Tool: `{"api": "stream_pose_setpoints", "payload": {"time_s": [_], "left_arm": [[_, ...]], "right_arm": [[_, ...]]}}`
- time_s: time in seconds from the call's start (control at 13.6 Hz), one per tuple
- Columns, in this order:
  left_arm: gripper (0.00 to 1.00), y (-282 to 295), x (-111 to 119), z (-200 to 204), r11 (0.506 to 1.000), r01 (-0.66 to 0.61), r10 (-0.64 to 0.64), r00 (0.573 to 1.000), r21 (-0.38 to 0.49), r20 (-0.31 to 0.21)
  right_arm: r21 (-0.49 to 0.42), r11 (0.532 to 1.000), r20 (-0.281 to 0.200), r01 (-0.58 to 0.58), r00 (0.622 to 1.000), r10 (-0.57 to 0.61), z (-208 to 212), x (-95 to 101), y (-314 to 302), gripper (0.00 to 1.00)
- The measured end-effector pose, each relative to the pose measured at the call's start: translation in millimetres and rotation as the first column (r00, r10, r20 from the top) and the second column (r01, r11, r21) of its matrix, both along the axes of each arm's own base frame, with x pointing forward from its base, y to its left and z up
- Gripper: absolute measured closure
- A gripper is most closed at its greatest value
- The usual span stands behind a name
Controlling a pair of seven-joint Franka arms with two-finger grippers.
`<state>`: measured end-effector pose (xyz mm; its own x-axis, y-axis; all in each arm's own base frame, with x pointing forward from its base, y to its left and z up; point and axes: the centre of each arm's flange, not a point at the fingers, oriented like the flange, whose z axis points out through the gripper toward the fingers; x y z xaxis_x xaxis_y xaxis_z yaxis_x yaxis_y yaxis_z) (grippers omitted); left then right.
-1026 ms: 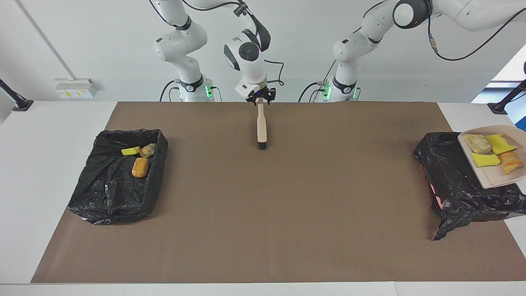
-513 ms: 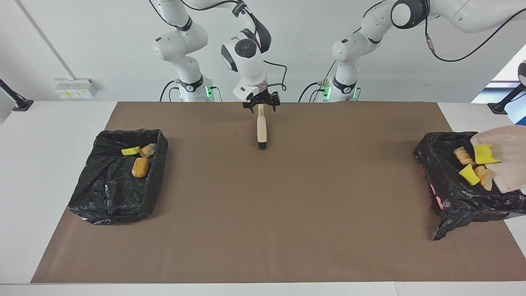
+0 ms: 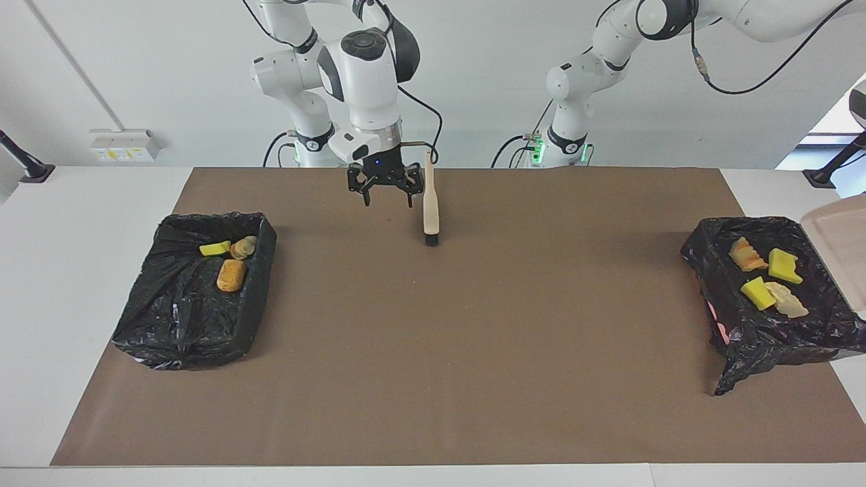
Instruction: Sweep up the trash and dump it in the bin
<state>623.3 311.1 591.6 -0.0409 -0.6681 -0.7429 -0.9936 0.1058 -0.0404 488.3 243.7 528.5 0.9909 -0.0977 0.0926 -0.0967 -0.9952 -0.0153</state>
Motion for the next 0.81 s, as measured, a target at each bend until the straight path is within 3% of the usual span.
{"api": "stream_pose_setpoints", "payload": {"time_s": [0.22,0.44,0.81], "left_arm": [[0.68,-21.4,7.4,-11.0,0.986,-0.005,0.012,0.999,-0.165,0.042],[0.68,-67.9,21.0,-26.3,0.941,-0.006,0.025,0.998,-0.339,0.050],[0.68,-145.9,32.5,-72.3,0.825,-0.224,0.280,0.959,-0.519,0.031]], "right_arm": [[-0.013,1.000,-0.014,0.027,1.000,-0.027,51.5,14.4,-36.2,0.00],[-0.027,0.999,-0.040,0.041,0.998,-0.042,85.6,19.0,-68.9,0.00],[-0.029,0.999,-0.062,0.039,0.997,-0.041,124.4,29.6,-163.6,0.00]]}}
